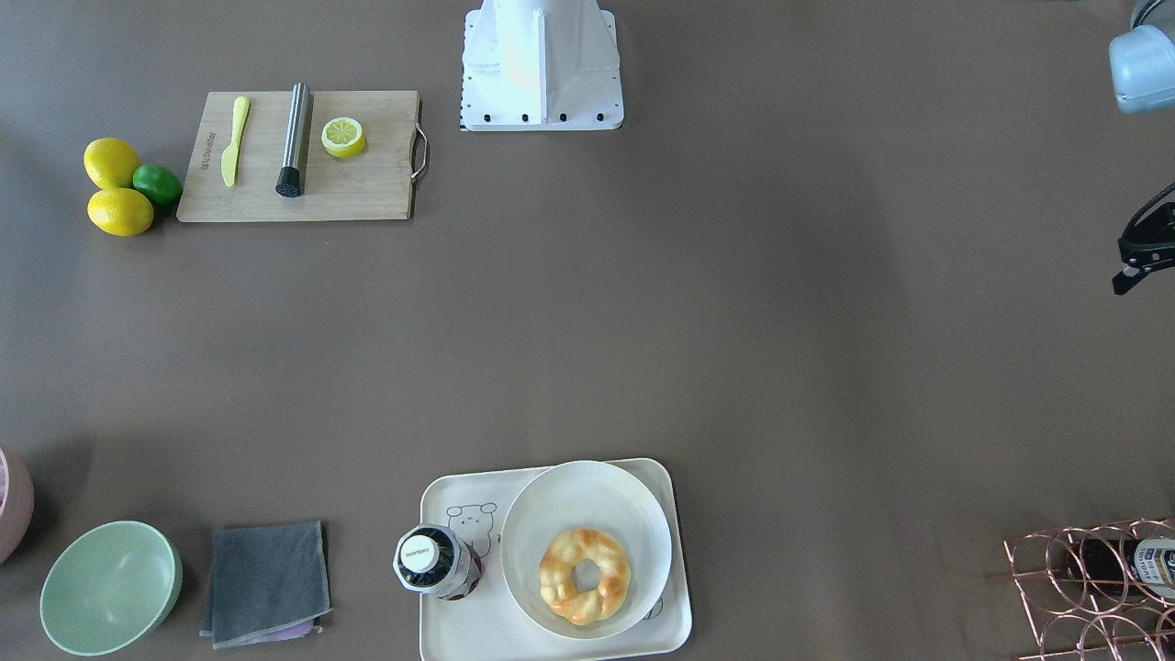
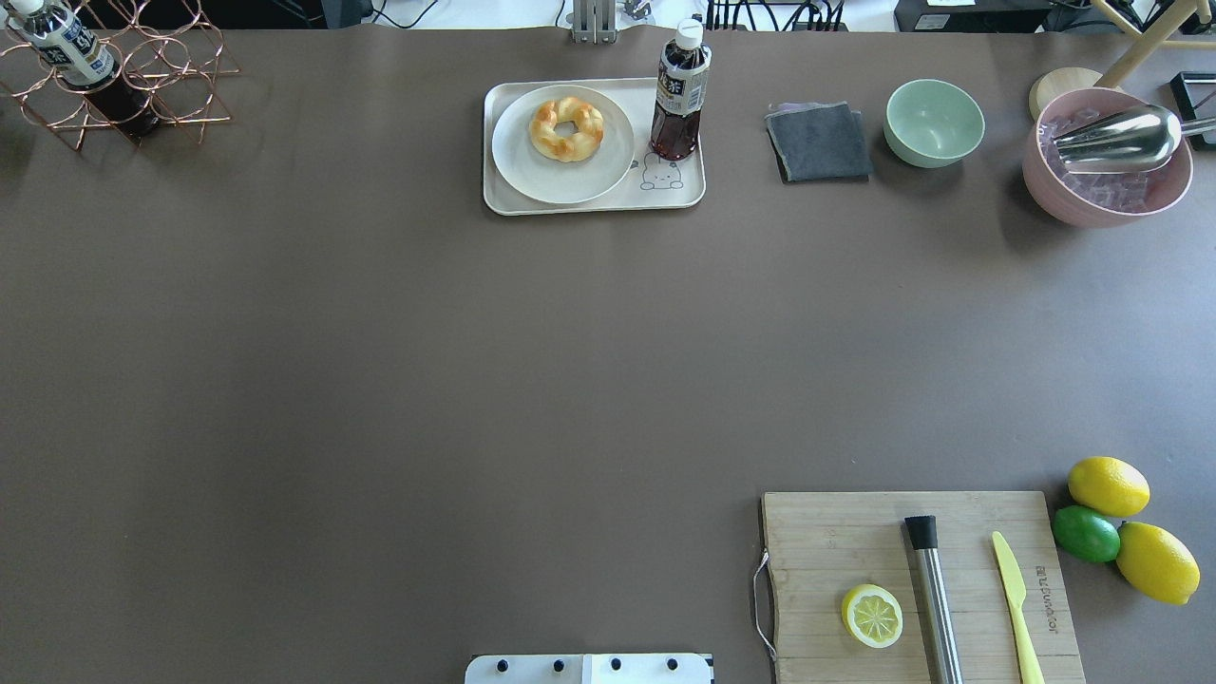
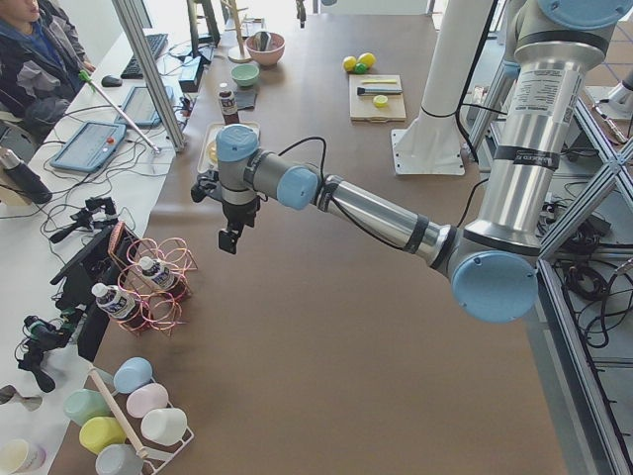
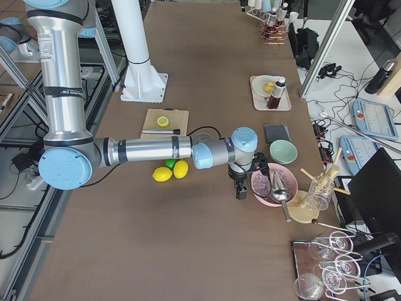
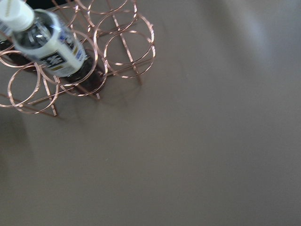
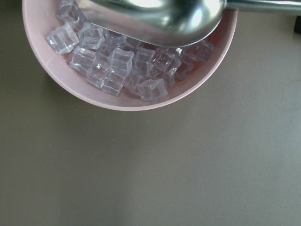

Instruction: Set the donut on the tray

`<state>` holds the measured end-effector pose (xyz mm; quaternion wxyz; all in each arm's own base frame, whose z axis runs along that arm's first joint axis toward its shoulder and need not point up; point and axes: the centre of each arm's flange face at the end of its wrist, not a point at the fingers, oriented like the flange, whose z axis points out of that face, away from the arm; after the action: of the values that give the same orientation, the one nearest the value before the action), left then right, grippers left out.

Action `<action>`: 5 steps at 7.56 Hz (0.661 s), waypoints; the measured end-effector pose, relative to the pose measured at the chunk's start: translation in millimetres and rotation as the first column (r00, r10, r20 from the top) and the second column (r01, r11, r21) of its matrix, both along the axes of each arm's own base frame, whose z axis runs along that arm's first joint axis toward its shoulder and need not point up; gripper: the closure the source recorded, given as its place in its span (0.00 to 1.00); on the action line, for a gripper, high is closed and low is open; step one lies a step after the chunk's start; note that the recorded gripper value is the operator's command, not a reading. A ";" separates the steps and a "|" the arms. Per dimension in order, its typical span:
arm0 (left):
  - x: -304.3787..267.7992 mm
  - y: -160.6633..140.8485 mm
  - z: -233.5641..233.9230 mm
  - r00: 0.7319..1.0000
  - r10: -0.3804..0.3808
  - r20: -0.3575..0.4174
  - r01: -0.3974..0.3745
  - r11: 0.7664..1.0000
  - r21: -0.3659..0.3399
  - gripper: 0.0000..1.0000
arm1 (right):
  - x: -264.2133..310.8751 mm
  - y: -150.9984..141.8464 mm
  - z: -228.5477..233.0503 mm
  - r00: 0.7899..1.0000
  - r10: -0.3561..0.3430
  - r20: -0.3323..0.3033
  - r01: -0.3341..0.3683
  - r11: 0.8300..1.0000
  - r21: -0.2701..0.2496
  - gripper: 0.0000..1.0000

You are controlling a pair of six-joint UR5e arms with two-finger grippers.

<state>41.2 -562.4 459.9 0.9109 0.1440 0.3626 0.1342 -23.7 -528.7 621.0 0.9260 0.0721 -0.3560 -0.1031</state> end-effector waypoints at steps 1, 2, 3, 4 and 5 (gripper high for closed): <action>-25.1 23.3 35.9 0.999 0.035 0.025 -0.035 0.999 0.008 0.03 | 10.2 0.8 4.3 1.000 0.003 0.004 -0.003 1.000 0.007 0.00; -42.3 49.7 71.9 0.998 0.057 0.038 -0.058 0.998 0.013 0.03 | 20.5 4.3 9.6 1.000 0.007 0.004 -0.007 1.000 0.010 0.00; -56.6 78.1 104.4 0.997 0.069 0.046 -0.070 0.997 0.020 0.03 | 30.4 7.9 13.2 1.000 0.016 0.004 -0.016 1.000 0.011 0.00; -66.1 105.5 126.7 0.996 0.069 0.047 -0.070 0.997 0.020 0.03 | 38.8 11.5 15.2 1.000 0.027 0.008 -0.027 1.000 0.009 0.00; -72.1 122.3 133.1 0.997 0.065 0.029 -0.065 0.998 0.021 0.03 | 45.0 14.1 15.5 0.999 0.037 0.011 -0.037 0.999 0.011 0.00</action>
<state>-30.9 -440.1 593.0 0.9094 0.1401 0.3528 0.1698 21.3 -514.6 636.4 0.9253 0.0845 -0.3592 -0.0877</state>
